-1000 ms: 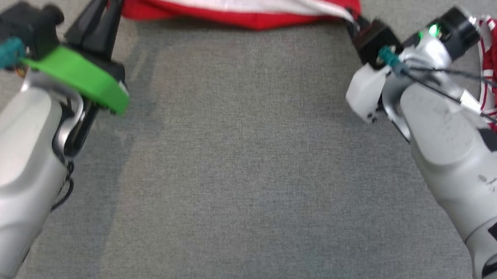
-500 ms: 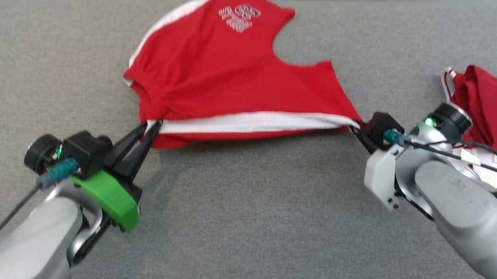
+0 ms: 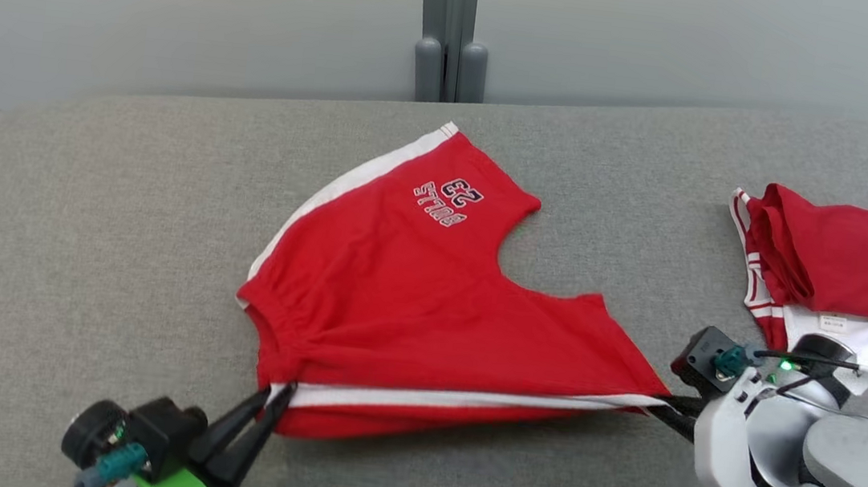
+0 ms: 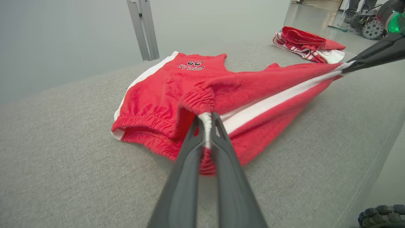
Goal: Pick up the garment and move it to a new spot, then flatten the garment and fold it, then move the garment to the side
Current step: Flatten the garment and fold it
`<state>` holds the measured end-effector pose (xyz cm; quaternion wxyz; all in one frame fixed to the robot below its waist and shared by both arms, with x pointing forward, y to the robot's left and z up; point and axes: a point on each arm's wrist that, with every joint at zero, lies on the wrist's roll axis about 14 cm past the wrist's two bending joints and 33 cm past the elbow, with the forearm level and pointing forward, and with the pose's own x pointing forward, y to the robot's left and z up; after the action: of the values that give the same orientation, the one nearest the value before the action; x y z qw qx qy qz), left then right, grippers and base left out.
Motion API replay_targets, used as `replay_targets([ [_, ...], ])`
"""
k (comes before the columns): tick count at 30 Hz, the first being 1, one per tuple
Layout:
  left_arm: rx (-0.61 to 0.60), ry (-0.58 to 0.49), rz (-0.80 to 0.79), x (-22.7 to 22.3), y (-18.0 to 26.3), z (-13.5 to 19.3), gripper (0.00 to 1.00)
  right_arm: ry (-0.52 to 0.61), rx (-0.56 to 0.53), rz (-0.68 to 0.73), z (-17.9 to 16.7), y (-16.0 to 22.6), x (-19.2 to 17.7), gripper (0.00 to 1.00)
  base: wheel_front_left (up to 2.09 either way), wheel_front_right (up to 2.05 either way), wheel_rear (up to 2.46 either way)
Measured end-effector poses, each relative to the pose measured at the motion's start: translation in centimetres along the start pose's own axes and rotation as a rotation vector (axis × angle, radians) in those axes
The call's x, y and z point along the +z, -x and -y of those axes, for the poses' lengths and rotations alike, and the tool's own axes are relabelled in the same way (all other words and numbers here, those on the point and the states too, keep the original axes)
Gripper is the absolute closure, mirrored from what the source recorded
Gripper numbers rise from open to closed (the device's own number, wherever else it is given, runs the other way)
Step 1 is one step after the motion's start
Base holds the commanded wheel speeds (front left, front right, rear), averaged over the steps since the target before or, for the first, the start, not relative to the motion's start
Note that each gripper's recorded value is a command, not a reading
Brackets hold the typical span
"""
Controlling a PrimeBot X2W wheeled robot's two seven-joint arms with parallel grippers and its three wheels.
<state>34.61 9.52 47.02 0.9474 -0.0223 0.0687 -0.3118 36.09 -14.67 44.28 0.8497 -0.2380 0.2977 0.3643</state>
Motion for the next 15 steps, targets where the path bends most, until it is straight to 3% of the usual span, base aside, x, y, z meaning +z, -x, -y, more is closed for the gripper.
replay_targets([
  [4, -0.045, -0.002, 0.006, -0.3, 1.5, 2.5, 1.00, -0.028, 0.008, -0.027, 0.1, 2.7, -0.5, 1.00, 0.00, 0.00, 0.00],
  [15, 0.056, -0.023, 0.126, 3.6, 0.2, -0.9, 1.00, 0.093, -0.045, 0.087, 5.1, 1.8, 6.7, 1.00, 0.00, 0.00, 0.00],
])
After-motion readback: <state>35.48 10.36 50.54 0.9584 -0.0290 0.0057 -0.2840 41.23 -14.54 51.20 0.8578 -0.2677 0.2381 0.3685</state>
